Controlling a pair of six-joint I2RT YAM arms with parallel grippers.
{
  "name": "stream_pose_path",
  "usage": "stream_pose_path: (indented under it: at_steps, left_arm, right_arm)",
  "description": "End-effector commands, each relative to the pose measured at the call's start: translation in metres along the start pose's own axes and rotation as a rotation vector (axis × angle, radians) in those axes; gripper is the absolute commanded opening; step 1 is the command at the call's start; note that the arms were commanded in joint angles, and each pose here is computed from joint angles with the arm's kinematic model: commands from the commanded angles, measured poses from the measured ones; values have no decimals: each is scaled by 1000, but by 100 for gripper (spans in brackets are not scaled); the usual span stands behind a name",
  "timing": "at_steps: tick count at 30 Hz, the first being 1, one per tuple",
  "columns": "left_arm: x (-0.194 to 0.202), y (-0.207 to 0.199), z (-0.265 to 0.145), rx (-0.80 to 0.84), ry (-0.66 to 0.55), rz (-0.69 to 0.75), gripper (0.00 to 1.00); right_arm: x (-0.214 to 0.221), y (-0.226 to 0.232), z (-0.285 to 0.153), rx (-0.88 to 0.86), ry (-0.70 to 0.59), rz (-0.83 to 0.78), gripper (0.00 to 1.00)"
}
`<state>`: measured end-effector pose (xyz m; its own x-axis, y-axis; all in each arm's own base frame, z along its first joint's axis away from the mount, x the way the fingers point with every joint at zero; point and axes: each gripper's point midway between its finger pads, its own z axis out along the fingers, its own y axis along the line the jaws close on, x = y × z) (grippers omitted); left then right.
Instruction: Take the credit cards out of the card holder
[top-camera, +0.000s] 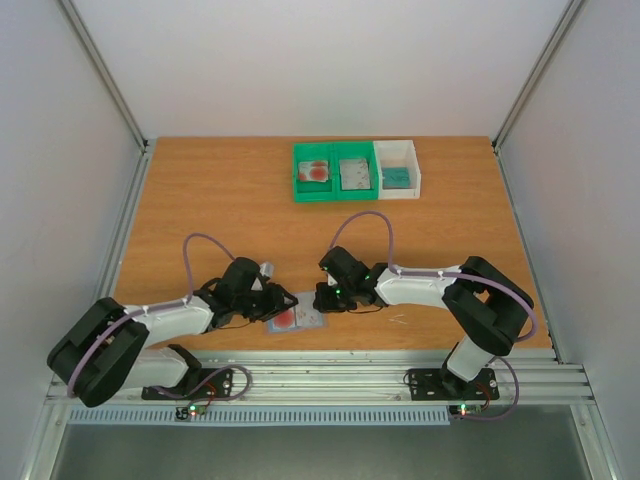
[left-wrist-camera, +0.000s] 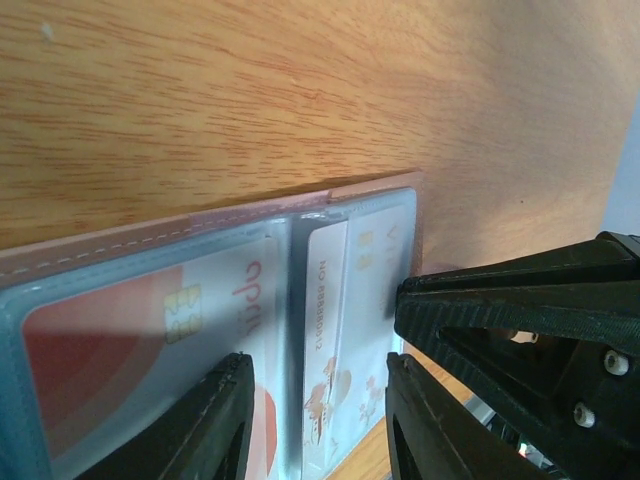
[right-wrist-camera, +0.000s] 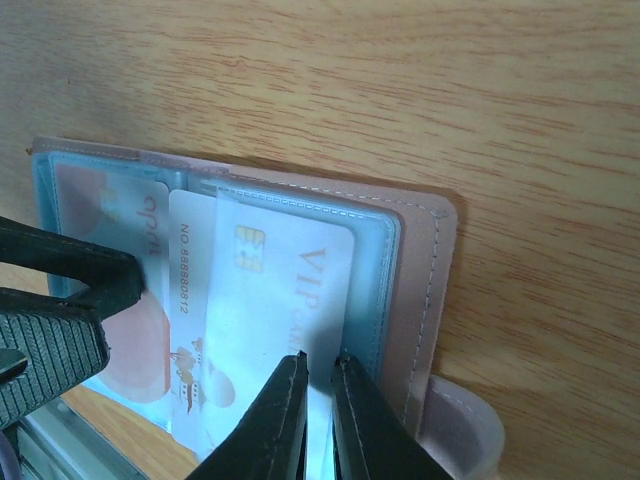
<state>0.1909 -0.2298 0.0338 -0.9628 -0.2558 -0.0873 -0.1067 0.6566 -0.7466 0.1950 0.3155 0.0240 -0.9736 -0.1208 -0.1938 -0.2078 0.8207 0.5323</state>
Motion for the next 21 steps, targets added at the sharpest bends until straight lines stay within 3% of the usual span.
stream_pose_path:
  at_steps: [1, 13, 21]
  left_arm:
    - [-8, -6, 3, 18, -24, 14, 38]
    - [-11, -12, 9, 47, -22, -3, 32]
    - [-11, -16, 9, 66, -19, 5, 7]
  right_arm:
    - [14, -10, 8, 26, 40, 9, 9]
    - [17, -7, 10, -2, 51, 20, 8]
    - [16, -8, 7, -2, 36, 28, 8]
